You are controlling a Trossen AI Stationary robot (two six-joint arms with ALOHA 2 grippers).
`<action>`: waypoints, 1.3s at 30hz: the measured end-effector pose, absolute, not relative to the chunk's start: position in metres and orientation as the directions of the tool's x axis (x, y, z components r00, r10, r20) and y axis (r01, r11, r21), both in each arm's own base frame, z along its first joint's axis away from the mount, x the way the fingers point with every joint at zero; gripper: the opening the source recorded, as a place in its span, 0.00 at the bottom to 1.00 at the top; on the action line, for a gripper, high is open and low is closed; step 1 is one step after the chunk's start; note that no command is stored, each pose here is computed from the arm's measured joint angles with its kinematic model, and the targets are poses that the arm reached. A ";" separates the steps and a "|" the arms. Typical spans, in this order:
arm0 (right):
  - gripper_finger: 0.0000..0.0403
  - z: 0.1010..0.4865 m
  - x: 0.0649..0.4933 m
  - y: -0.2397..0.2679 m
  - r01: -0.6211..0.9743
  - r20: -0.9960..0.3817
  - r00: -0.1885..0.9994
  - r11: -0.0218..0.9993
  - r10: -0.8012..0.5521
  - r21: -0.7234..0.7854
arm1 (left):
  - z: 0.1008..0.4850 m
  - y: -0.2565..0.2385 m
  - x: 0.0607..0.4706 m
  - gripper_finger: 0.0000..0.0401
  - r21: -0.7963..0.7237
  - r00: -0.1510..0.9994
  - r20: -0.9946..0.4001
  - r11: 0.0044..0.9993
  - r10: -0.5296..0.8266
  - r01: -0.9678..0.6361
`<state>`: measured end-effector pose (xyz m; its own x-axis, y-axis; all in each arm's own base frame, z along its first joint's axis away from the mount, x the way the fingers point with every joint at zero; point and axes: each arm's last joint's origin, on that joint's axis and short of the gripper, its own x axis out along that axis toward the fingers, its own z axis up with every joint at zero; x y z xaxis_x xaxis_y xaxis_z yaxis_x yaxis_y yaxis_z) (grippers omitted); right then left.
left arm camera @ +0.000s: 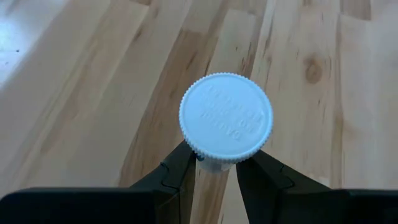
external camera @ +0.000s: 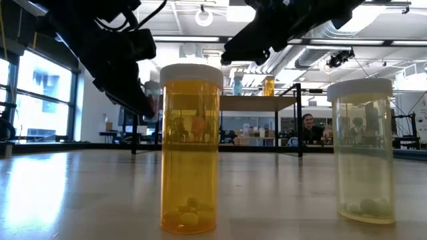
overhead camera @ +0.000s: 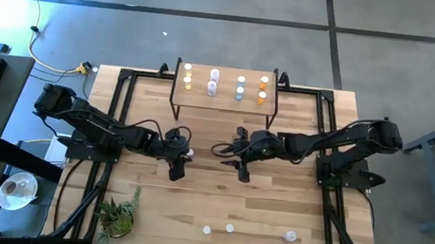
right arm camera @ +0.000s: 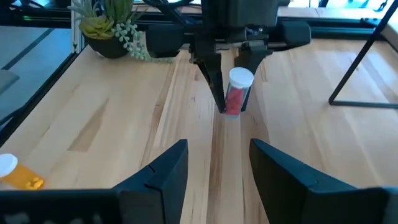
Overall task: Pick and place medicine bottles onto shelf by color
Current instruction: Put the blue pill bottle on the shelf aligned with the blue pill bottles
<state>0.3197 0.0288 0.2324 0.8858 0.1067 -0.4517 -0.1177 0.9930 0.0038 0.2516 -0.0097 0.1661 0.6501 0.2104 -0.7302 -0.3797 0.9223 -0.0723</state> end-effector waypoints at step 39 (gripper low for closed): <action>0.48 0.217 0.366 0.021 -0.131 -0.225 0.967 0.991 0.118 -0.040 | 0.177 -0.010 0.298 0.23 0.100 0.761 -0.592 0.962 0.264 -0.255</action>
<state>0.3661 0.0208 0.2174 0.9671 0.1183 -0.2252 -0.1306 0.9906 -0.0405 0.2977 -0.0103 0.1771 0.7614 0.2637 -0.5922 -0.2551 0.9617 0.1002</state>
